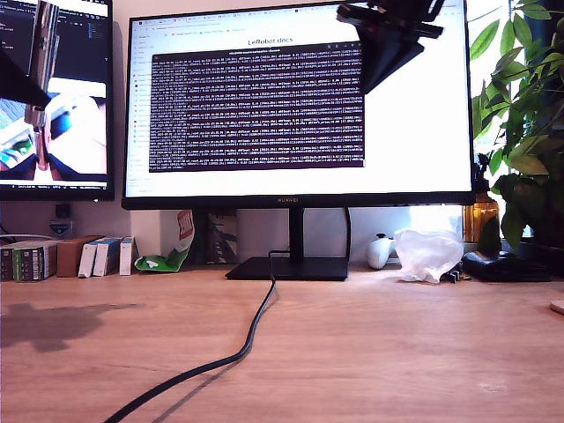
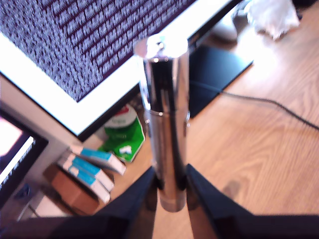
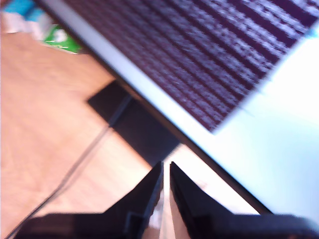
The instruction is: Pick the metallic laser pointer with your right arm, pass it to your left arm, then place it down to the left side of the table
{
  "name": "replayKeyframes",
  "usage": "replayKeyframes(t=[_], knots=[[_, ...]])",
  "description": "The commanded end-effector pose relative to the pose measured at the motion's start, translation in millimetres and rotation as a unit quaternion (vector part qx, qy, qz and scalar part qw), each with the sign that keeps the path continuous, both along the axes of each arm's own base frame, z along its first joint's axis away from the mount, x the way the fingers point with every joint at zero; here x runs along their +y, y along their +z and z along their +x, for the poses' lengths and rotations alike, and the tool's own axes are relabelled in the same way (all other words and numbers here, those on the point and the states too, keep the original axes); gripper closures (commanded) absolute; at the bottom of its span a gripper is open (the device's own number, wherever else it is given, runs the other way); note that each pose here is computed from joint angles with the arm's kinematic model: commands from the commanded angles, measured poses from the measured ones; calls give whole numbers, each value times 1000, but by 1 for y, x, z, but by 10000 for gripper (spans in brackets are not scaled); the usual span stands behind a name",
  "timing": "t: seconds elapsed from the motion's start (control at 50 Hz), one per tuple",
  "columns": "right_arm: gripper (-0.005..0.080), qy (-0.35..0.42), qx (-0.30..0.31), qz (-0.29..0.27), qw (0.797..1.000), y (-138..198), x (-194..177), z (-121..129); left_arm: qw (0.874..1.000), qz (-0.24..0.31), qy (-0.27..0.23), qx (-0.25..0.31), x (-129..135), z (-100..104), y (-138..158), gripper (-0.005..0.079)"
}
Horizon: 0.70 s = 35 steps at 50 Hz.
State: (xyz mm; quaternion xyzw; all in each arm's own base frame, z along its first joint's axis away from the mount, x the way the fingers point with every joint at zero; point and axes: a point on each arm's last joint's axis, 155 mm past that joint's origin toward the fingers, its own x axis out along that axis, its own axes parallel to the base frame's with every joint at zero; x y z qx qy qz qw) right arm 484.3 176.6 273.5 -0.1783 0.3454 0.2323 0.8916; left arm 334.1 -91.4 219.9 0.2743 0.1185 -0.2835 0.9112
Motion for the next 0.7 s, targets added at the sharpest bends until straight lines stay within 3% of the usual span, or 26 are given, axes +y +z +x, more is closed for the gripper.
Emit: replayKeyframes(t=[0.0, 0.12, 0.34, 0.68], knots=[[764, -22, -6, 4, 1000, 9, -14, 1, 1000, 5, -5, -5, -1, 2, 3, 764], [764, -39, -4, 2, 999, 13, -28, -1, 1000, 5, -5, -5, -1, 2, 3, 764], [764, -85, -44, 4, 995, 48, -55, -7, 1000, 5, -6, -6, -2, 2, 4, 764], [764, -135, -69, 15, 988, 75, -98, -37, 1000, 3, -10, -7, -4, 1, 4, 764]])
